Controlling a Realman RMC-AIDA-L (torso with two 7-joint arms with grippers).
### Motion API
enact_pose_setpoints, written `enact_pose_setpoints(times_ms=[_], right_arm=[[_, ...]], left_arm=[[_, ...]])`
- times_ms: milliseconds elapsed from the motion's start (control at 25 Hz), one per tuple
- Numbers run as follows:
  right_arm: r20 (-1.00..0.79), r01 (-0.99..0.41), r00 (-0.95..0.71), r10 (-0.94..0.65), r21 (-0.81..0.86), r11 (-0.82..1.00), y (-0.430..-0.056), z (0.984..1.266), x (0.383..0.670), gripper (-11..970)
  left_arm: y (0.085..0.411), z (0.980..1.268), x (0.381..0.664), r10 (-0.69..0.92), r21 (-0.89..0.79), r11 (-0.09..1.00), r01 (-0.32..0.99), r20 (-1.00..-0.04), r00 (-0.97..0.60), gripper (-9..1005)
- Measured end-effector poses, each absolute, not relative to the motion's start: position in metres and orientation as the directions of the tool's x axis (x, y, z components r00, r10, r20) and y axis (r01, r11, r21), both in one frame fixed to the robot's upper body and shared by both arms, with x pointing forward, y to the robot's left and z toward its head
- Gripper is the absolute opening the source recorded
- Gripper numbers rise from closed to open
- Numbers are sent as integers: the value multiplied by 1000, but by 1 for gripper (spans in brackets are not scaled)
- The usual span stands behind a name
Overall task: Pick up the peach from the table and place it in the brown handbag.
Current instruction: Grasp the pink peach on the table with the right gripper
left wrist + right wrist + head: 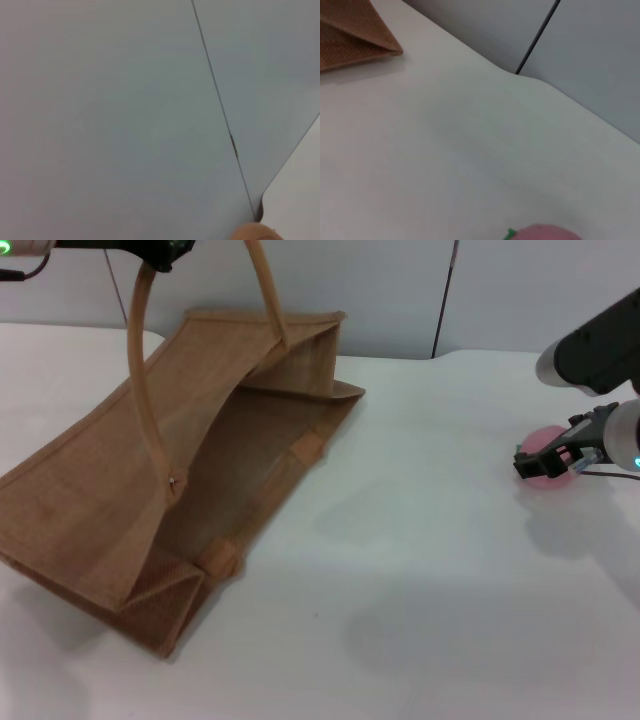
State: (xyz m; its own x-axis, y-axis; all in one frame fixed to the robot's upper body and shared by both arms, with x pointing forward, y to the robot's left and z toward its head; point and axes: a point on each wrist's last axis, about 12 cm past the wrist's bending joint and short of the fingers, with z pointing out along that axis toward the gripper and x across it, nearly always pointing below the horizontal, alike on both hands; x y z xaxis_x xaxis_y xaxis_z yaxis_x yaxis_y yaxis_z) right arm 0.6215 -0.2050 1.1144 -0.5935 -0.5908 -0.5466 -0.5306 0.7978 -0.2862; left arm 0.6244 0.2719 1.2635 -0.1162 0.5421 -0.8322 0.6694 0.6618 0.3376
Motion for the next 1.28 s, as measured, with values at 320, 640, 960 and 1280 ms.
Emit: enact_pose_setpoints(times_ms=[320,640,960,1280], right_arm=[[-544,-530,-597,-590,-284,799,-206,1112,621,872],[-504,-526,-632,-588,-279,804,-210,1102,623,858],[-495,-528,-636,-592,-280,802,-210,1101,624,844],[-504,-525,-633,-587,-278,804,-209,1105,626,830]], left_arm=[[271,1264,625,543,338,659,672,-832,-114,123],[271,1264,625,543,338,660,671,-832,-115,124],[272,1264,625,549,340,660,670,-827,-121,124],[272,1264,625,548,340,660,670,-827,-121,124]])
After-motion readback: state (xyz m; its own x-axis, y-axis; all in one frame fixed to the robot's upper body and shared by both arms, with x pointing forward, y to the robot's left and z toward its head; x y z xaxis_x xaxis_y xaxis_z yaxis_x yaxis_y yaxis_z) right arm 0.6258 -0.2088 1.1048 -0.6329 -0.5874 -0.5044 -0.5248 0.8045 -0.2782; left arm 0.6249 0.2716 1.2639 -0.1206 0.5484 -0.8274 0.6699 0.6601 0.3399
